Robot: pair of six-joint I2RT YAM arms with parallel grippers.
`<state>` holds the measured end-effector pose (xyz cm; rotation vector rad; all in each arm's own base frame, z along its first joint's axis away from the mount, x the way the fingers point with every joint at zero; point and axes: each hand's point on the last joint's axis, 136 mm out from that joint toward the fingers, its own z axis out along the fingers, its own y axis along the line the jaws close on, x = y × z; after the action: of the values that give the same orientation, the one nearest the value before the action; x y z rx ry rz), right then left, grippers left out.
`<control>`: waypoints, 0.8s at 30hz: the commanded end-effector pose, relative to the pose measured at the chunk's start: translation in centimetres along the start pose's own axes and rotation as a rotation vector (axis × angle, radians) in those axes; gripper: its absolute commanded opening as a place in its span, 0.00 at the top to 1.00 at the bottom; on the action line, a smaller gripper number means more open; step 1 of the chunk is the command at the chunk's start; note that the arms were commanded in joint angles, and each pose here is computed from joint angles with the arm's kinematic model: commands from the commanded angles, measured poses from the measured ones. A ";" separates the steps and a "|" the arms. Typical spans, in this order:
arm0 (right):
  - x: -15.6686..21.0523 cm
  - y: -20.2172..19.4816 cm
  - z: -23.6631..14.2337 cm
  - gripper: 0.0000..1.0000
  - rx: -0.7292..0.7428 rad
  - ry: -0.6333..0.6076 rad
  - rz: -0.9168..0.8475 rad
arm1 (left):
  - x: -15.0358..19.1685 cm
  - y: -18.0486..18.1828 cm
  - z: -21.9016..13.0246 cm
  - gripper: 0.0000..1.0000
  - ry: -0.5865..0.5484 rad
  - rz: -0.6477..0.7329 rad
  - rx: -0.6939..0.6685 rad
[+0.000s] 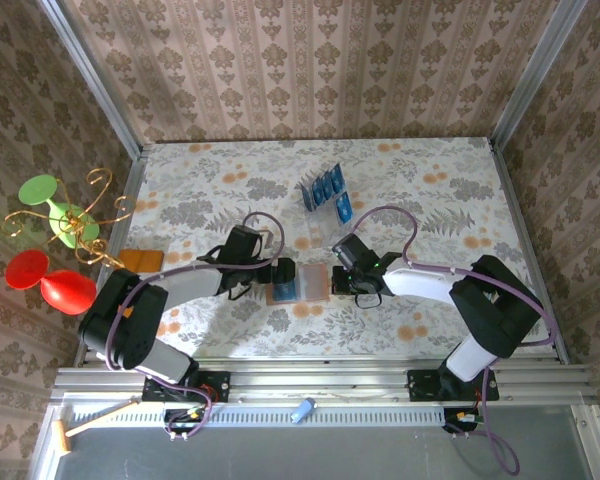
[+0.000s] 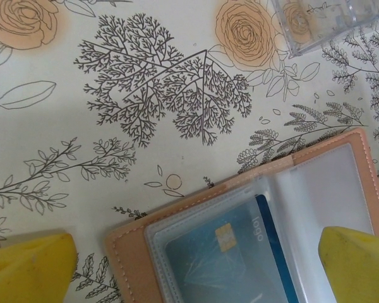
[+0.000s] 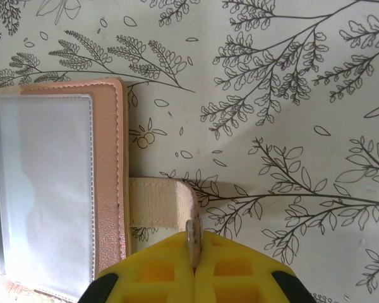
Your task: Put the credit cards into the card holder
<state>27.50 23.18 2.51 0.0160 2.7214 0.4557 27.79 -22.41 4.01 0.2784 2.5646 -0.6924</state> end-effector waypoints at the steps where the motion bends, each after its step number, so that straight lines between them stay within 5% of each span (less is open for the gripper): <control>1: -0.4 0.1 0.3 1.00 -0.003 -0.008 0.019 | -0.3 -1.4 0.5 0.00 0.001 0.018 0.068; 24: 0.5 0.4 1.7 1.00 -0.045 0.013 0.053 | -2.7 -5.9 -3.2 0.00 -0.126 -0.040 0.244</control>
<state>27.93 23.90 1.77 0.0504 2.7097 0.5070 27.41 -24.95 8.46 0.2624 2.4302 -0.9117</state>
